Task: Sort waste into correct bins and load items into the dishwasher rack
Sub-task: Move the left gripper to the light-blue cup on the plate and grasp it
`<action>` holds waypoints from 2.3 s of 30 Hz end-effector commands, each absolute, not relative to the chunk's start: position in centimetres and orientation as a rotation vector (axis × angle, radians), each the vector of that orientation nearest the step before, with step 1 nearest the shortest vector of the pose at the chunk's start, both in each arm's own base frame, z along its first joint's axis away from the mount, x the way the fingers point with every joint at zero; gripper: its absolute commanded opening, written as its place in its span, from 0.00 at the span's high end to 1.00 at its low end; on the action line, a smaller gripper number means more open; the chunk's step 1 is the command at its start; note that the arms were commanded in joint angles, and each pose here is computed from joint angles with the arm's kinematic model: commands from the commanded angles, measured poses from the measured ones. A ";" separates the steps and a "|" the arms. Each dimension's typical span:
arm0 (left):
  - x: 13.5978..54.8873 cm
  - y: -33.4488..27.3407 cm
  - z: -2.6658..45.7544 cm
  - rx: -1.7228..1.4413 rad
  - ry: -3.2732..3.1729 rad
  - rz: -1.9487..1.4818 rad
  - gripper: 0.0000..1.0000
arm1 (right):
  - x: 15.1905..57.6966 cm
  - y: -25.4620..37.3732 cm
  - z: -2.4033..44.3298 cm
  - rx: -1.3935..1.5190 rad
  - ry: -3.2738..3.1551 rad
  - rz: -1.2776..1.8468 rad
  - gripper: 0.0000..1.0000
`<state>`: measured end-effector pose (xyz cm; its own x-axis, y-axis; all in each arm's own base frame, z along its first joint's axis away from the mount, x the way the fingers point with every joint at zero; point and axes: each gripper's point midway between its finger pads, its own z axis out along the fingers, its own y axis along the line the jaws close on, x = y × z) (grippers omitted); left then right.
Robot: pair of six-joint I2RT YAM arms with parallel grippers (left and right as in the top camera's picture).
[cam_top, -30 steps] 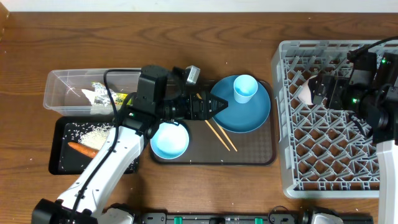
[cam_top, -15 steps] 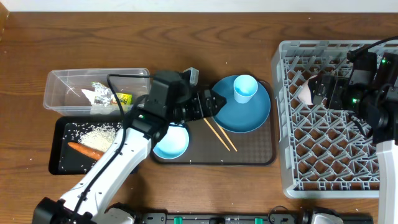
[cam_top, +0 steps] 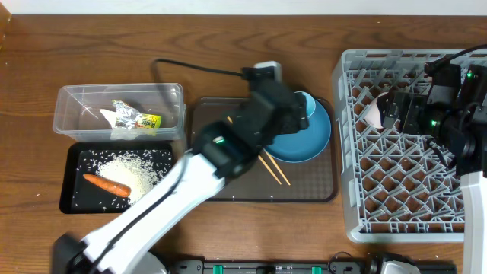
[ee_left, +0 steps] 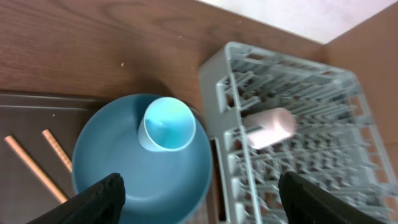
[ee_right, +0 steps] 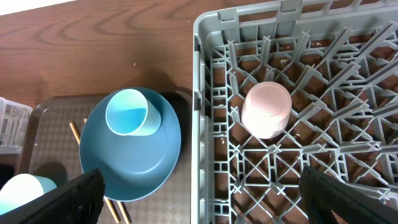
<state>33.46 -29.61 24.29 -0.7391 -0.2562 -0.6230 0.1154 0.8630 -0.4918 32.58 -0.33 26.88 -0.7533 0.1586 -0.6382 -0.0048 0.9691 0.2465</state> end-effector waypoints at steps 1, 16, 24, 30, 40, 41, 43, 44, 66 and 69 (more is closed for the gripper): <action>35.5 -30.5 19.4 -0.104 2.348 -0.516 0.18 | 32.6 -0.5 27.5 0.104 2.390 0.307 0.01; 38.3 -31.7 10.4 -0.137 2.426 -0.388 0.22 | 32.6 -0.5 27.5 0.104 2.390 0.307 0.01; 39.1 -30.4 7.4 -0.236 2.476 -0.344 0.27 | 32.6 -0.5 27.5 0.104 2.390 0.307 0.01; 39.1 -30.2 6.6 -0.270 2.494 -0.349 0.52 | 32.6 -0.5 27.5 0.104 2.390 0.307 0.01; 39.1 -30.6 7.7 -0.316 2.495 -0.431 0.76 | 32.6 -0.5 27.5 0.104 2.390 0.307 0.01; 39.2 -30.5 8.1 -0.320 2.489 -0.441 0.78 | 32.6 -0.5 27.5 0.104 2.390 0.307 0.01; 39.3 -30.5 9.1 -0.322 2.479 -0.472 0.80 | 32.6 -0.5 27.5 0.104 2.390 0.307 0.01; 39.2 -30.6 9.7 -0.321 2.478 -0.502 0.85 | 32.6 -0.5 27.5 0.104 2.390 0.307 0.01; 38.8 -25.9 17.8 -0.229 2.588 -1.311 0.94 | 32.6 -0.5 27.5 0.104 2.390 0.307 0.01; 38.5 -25.0 18.2 -0.181 2.585 -1.387 0.94 | 32.6 -0.5 27.5 0.104 2.390 0.307 0.01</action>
<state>39.97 -24.46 15.69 -0.9429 -0.3116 -0.1175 -0.1131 0.6313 -0.7673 32.58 -0.34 26.87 -0.7535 0.1589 -0.6379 -0.0044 0.9691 0.2466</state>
